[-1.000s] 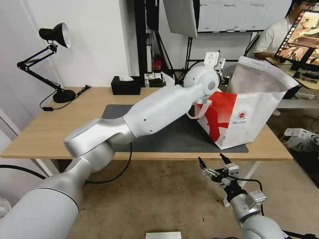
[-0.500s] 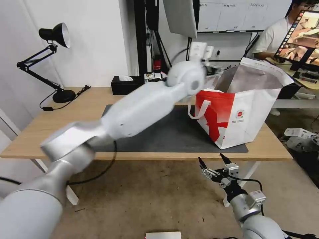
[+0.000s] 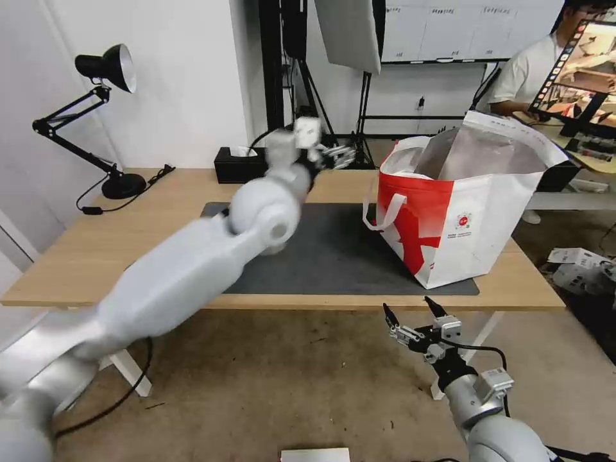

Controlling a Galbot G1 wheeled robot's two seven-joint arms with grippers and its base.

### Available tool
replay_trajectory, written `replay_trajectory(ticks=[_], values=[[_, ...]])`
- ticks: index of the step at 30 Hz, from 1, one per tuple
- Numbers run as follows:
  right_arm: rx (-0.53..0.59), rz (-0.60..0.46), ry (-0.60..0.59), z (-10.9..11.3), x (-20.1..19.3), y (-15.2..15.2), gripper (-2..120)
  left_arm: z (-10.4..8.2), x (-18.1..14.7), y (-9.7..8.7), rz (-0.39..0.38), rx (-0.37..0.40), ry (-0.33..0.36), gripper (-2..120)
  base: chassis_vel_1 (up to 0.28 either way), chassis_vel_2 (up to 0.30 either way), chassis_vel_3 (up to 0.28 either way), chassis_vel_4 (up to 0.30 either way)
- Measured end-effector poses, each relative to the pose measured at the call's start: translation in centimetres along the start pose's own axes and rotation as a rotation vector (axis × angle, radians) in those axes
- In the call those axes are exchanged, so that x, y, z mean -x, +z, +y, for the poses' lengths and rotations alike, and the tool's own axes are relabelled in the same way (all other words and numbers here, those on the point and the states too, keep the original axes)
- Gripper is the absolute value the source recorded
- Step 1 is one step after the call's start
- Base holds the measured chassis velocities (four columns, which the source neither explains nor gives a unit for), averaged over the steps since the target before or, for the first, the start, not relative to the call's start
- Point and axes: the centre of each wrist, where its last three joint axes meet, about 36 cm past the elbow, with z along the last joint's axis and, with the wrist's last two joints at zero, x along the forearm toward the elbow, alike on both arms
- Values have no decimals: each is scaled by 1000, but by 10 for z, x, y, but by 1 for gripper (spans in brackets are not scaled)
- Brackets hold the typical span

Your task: Pick up the trash from the table and place it into the takeout bag.

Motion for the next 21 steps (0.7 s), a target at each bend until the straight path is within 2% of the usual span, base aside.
replay_trajectory(ticks=[1, 2, 3, 5, 6, 7, 9, 10, 12, 14, 15, 17, 18, 21], values=[[0, 0, 0, 0, 0, 0, 100, 5, -6, 3, -7, -4, -5, 100, 0, 0, 0, 0], [0, 0, 0, 0, 0, 0, 100, 22, -27, 16, -27, -18, -22, 100, 0, 0, 0, 0], [0, 0, 0, 0, 0, 0, 100, 22, -27, 16, -27, -18, -22, 100, 0, 0, 0, 0], [0, 0, 0, 0, 0, 0, 100, 44, -59, 42, -39, -36, -64, 100, 0, 0, 0, 0], [0, 0, 0, 0, 0, 0, 100, 53, -73, 51, -53, -27, -93, 100, 0, 0, 0, 0], [0, 0, 0, 0, 0, 0, 100, 53, -73, 51, -53, -27, -93, 100, 0, 0, 0, 0], [0, 0, 0, 0, 0, 0, 100, 65, -99, 70, -58, 8, -160, 100, 0, 0, 0, 0], [0, 0, 0, 0, 0, 0, 100, 65, -99, 70, -58, 8, -160, 100, 0, 0, 0, 0], [0, 0, 0, 0, 0, 0, 100, 71, -126, 90, -33, 43, -222, 100, 0, 0, 0, 0], [0, 0, 0, 0, 0, 0, 100, 73, -134, 97, -26, 51, -244, 100, 0, 0, 0, 0], [0, 0, 0, 0, 0, 0, 100, 75, -146, 108, -20, 60, -283, 100, 0, 0, 0, 0], [0, 0, 0, 0, 0, 0, 100, 79, -164, 124, -7, 60, -323, 100, 0, 0, 0, 0], [0, 0, 0, 0, 0, 0, 100, 79, -164, 124, -7, 60, -323, 100, 0, 0, 0, 0], [0, 0, 0, 0, 0, 0, 100, 79, -195, 149, 35, 43, -370, 100, 0, 0, 0, 0]])
